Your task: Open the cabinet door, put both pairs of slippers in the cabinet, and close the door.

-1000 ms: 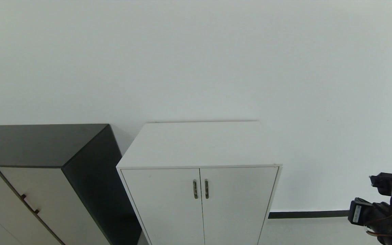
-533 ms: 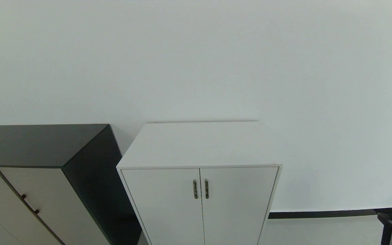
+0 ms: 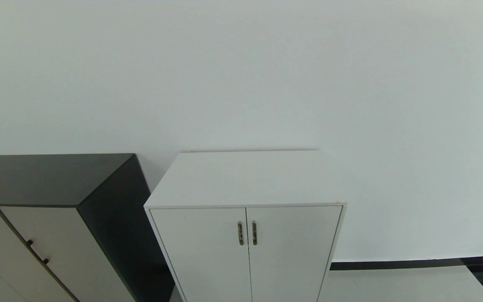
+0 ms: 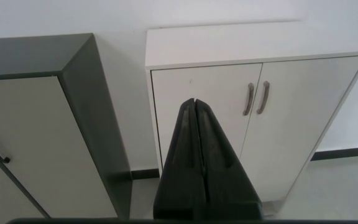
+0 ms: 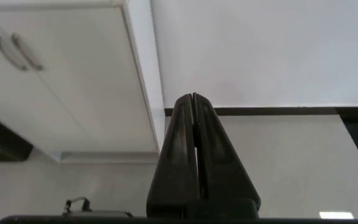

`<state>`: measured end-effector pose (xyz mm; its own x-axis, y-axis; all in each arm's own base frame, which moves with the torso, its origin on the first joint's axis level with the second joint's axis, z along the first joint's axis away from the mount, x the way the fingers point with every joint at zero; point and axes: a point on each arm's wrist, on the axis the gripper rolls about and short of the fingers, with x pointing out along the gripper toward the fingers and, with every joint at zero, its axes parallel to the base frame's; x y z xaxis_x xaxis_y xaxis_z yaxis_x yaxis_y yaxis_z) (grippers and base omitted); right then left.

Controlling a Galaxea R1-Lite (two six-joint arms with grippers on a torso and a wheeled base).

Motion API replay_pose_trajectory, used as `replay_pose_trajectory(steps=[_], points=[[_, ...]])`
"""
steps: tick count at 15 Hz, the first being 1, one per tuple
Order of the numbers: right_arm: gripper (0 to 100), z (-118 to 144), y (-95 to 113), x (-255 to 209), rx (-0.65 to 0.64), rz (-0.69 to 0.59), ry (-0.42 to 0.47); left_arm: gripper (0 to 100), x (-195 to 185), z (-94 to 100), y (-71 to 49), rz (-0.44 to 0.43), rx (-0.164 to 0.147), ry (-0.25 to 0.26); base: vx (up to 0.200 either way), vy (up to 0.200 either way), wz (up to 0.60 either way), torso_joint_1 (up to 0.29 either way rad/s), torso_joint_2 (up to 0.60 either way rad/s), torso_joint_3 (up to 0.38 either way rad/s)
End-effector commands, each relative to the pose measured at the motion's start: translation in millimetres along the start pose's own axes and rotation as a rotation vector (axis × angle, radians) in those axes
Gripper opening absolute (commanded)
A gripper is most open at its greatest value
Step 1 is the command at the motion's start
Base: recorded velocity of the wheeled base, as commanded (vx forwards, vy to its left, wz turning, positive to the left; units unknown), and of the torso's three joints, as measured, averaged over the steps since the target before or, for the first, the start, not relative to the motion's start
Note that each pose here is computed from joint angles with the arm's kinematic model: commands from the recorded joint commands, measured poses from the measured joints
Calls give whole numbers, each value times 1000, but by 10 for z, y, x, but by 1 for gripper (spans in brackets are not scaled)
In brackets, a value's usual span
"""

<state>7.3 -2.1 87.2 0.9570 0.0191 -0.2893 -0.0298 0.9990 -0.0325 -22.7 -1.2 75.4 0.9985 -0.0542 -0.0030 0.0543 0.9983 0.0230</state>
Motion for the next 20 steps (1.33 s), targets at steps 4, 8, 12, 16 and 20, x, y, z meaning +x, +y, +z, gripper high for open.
replay_pose_trajectory(steps=[4, 8, 12, 16, 20], points=[[0, -97, -34, -221, -27, 57, -212, 0, 1, 0, 0, -1, 0, 2, 0, 0, 0, 0, 0, 0], [0, -158, 7, -187, -75, 210, -207, 0, 1, 0, 0, 1, 0, 2, 0, 0, 0, 0, 0, 0], [0, -157, -4, -186, 6, 157, -197, 0, 1, 0, 0, 1, 0, 2, 0, 0, 0, 0, 0, 0], [0, -162, 27, -190, 29, -42, -196, 0, 1, 0, 0, 1, 0, 2, 0, 0, 0, 0, 0, 0], [0, -185, 34, -234, 32, -34, -262, 0, 1, 0, 0, 1, 0, 2, 0, 0, 0, 0, 0, 0]])
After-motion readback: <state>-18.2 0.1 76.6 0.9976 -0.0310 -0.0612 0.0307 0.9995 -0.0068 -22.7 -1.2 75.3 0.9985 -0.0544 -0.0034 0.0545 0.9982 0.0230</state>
